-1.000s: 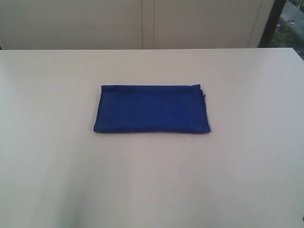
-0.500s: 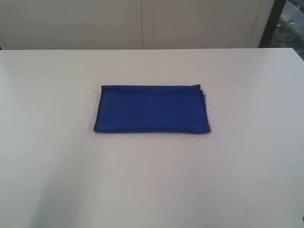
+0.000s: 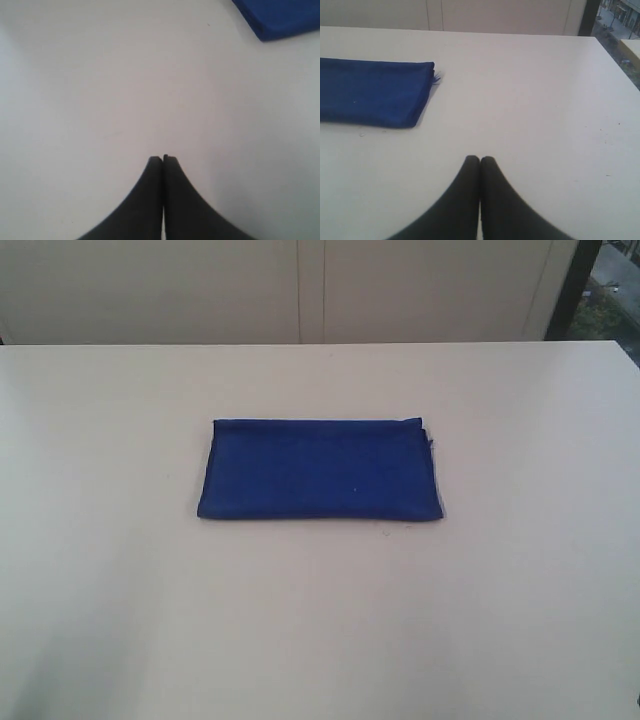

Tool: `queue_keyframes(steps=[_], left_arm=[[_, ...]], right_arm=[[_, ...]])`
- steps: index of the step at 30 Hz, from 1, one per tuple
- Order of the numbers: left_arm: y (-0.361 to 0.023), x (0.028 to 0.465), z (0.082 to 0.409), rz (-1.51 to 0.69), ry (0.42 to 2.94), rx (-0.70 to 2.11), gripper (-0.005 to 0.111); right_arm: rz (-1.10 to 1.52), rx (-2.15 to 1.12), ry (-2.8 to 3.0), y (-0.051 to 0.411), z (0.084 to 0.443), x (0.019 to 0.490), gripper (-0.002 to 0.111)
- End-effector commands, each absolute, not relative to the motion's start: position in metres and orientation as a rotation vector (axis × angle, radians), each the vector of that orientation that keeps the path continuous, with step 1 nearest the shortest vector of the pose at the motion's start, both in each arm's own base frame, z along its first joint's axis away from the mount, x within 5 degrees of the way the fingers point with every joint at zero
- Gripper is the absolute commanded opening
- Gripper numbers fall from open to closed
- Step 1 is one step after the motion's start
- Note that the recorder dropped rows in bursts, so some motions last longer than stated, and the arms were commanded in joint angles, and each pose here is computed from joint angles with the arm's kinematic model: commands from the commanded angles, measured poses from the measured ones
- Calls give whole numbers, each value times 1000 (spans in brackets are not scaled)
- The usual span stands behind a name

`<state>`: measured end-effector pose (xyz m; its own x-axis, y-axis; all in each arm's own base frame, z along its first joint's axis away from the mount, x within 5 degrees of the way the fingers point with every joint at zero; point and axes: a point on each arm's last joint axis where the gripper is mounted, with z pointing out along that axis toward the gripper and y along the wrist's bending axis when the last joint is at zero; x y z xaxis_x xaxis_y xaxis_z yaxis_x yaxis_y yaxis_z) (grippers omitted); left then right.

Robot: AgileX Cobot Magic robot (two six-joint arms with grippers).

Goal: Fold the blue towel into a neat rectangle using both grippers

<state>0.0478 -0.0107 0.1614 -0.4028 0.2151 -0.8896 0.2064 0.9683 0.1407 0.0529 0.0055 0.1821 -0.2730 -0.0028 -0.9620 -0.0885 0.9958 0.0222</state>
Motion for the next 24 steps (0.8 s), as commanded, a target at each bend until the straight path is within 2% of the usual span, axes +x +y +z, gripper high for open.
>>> queue_keyframes(steps=[1,24], left_arm=[[-11,48,159,6,2000,297,0],[-11,48,159,-133,2018,71,0]], right_arm=[[73,-65,1832,5,182,53,0],[73,-65,1832,5,182,53,0]])
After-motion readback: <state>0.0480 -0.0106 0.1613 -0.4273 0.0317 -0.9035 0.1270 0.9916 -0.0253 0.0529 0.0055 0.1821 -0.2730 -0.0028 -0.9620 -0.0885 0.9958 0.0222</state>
